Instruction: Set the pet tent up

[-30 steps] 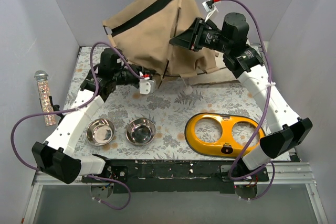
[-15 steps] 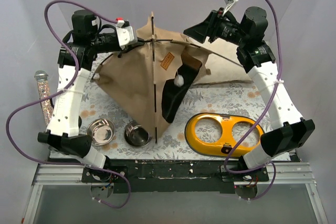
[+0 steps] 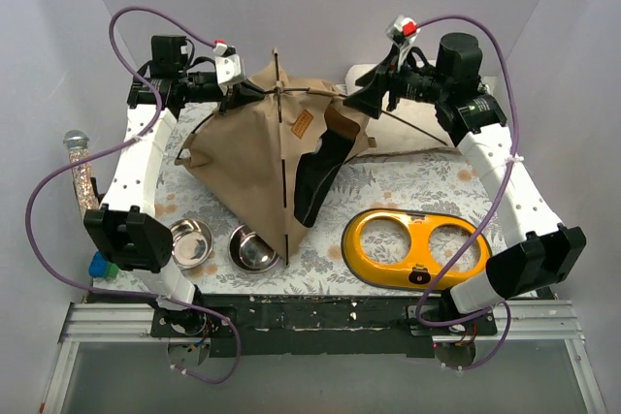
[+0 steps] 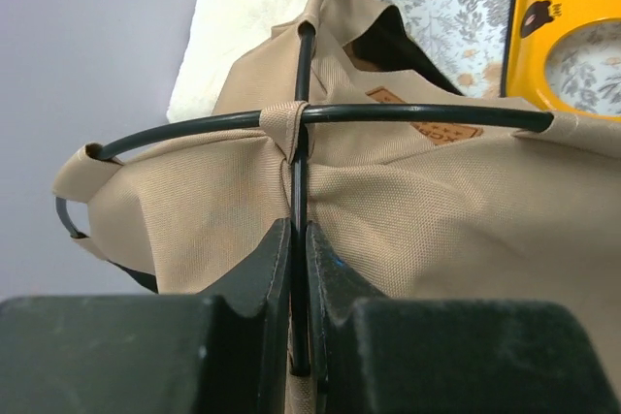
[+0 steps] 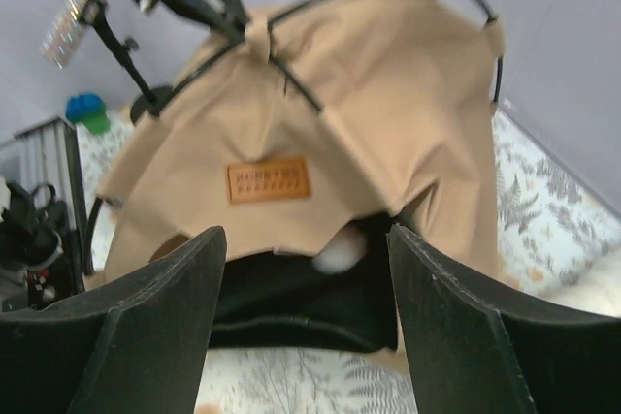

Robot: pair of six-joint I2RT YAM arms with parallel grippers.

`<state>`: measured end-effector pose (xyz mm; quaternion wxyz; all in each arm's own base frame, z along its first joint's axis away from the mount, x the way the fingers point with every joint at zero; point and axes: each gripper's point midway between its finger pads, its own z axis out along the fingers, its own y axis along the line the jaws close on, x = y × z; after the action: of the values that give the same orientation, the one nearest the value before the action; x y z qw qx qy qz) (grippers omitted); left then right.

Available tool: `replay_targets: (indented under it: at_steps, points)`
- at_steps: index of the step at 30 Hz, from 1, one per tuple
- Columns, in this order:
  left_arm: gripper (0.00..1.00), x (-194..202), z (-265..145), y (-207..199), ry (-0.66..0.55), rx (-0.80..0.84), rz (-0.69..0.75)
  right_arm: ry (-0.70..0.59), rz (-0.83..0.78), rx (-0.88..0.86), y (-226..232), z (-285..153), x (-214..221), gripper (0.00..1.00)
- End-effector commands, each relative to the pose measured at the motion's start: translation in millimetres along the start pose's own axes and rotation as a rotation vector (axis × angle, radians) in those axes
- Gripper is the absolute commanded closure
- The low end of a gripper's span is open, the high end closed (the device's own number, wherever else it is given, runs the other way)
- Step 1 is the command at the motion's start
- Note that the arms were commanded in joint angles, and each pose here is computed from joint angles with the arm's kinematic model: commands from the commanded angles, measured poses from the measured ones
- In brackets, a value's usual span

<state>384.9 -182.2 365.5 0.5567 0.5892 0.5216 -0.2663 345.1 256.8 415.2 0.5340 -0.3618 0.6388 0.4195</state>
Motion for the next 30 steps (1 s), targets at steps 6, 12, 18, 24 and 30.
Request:
replay_targets:
  at_steps: [6,12,18,24,30]
  points:
    - [1.00,-23.5,-0.1,12.7,-0.058,0.036,0.188,0.128,-0.194,0.041,-28.5,-3.5,55.7,0.30]
    - [1.00,-35.7,-1.5,10.9,-0.103,0.021,0.199,0.151,-0.252,0.039,-48.9,8.0,67.8,0.30]
    - [1.00,-59.0,-6.6,15.4,-0.143,-0.013,0.223,0.225,-0.239,-0.008,-57.9,13.7,94.7,0.41]
    - [1.00,-61.9,-9.8,17.2,-0.141,-0.040,0.223,0.283,-0.254,0.048,-84.4,-1.5,125.9,0.85]
    - [1.00,-48.3,-10.7,19.5,-0.135,-0.056,0.195,0.322,-0.223,0.105,-108.8,-22.6,143.0,0.99]
